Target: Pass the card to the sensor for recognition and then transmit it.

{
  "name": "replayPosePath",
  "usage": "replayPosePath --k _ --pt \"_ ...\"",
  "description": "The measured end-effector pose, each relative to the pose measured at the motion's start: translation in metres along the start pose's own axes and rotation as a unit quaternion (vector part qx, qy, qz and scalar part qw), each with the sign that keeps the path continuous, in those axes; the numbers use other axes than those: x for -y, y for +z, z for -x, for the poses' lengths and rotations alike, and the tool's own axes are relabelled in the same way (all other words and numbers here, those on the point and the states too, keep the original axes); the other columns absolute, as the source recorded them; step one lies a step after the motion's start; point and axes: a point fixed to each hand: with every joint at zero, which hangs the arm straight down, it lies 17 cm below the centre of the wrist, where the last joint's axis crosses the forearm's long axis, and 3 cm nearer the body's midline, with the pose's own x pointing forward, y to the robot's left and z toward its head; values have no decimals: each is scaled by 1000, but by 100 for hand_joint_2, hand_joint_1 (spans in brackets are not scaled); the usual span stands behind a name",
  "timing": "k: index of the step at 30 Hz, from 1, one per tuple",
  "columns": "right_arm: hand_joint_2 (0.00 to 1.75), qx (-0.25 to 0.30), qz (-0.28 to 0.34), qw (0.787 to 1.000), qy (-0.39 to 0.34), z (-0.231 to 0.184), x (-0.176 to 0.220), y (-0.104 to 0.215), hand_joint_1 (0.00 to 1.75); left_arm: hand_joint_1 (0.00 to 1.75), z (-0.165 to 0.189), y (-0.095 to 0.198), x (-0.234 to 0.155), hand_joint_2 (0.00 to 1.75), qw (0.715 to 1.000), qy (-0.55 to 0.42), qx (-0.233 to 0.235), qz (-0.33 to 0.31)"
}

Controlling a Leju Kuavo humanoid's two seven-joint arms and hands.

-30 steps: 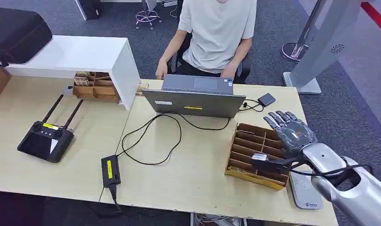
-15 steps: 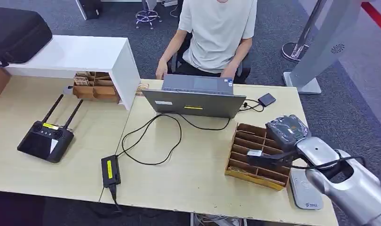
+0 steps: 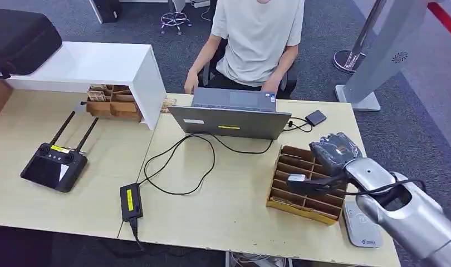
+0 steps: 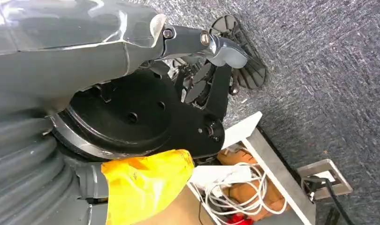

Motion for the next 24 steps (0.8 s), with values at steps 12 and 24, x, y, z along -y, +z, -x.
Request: replayPosePath --k 12,24 --pt "175 6 3 1000 -3 -7 6 -8 0 0 3 0 2 175 1000 -18 -6 6" --pt "175 11 7 1000 -4 -20 15 -19 0 0 9 1 5 175 999 -23 -23 13"
